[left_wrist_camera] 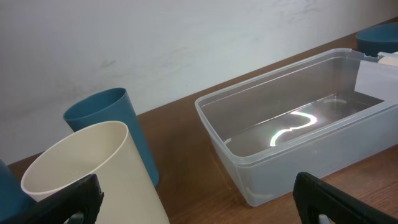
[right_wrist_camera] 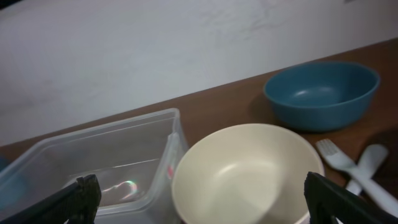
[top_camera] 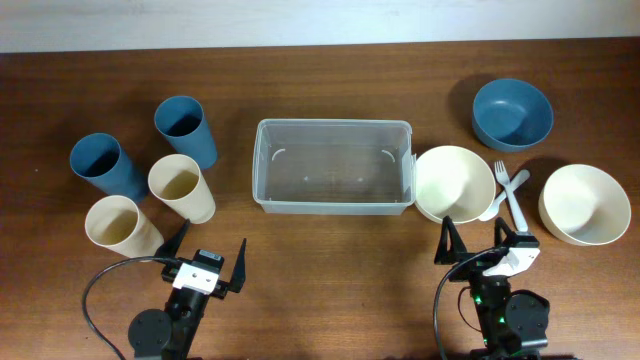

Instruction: Pack container

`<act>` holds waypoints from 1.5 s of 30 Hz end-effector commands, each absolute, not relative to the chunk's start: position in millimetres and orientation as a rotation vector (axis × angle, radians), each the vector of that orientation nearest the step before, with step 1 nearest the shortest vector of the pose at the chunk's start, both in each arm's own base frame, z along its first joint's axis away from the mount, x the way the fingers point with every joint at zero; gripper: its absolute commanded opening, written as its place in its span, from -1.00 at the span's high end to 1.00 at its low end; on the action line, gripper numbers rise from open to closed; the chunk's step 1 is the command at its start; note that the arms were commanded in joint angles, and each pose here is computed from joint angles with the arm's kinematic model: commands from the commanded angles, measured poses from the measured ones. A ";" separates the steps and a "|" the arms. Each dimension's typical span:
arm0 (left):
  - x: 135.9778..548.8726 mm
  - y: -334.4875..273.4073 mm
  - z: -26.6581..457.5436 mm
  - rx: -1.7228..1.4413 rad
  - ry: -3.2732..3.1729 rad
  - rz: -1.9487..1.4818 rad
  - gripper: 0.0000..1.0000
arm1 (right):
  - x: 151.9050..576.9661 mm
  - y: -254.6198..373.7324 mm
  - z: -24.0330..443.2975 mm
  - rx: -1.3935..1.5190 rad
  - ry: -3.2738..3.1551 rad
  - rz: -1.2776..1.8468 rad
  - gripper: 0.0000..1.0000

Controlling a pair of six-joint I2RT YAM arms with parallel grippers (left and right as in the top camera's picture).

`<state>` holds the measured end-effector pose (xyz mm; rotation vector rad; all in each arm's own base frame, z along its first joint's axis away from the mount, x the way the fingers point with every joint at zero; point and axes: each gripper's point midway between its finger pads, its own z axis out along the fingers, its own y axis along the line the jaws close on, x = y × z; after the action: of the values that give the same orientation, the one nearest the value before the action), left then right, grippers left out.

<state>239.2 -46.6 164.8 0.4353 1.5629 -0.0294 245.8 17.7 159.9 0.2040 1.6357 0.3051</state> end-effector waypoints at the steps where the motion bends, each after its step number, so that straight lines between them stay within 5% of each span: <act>1: 239.9 -43.6 162.9 0.430 1.564 -0.010 -1.00 | 243.9 24.7 166.1 0.212 1.625 0.382 -0.97; 14: 239.9 -43.6 162.9 0.430 1.564 -0.010 -0.99 | 216.0 -10.4 289.5 0.298 1.780 0.123 -0.98; 22: 239.9 -43.6 162.9 0.430 1.564 -0.010 -1.00 | 243.1 -19.5 320.3 0.220 2.214 -0.100 -0.97; 29: 239.9 -43.6 162.9 0.430 1.564 -0.010 -1.00 | 275.9 3.1 263.8 0.174 2.531 -0.004 -0.98; 45: 239.9 -43.6 162.9 0.430 1.564 -0.010 -0.99 | 302.5 -60.2 169.0 1.176 2.613 -0.072 -0.98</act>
<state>239.4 -45.9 164.8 0.4325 1.5637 -0.0264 301.9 -48.9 175.9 1.0075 2.6628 -0.0495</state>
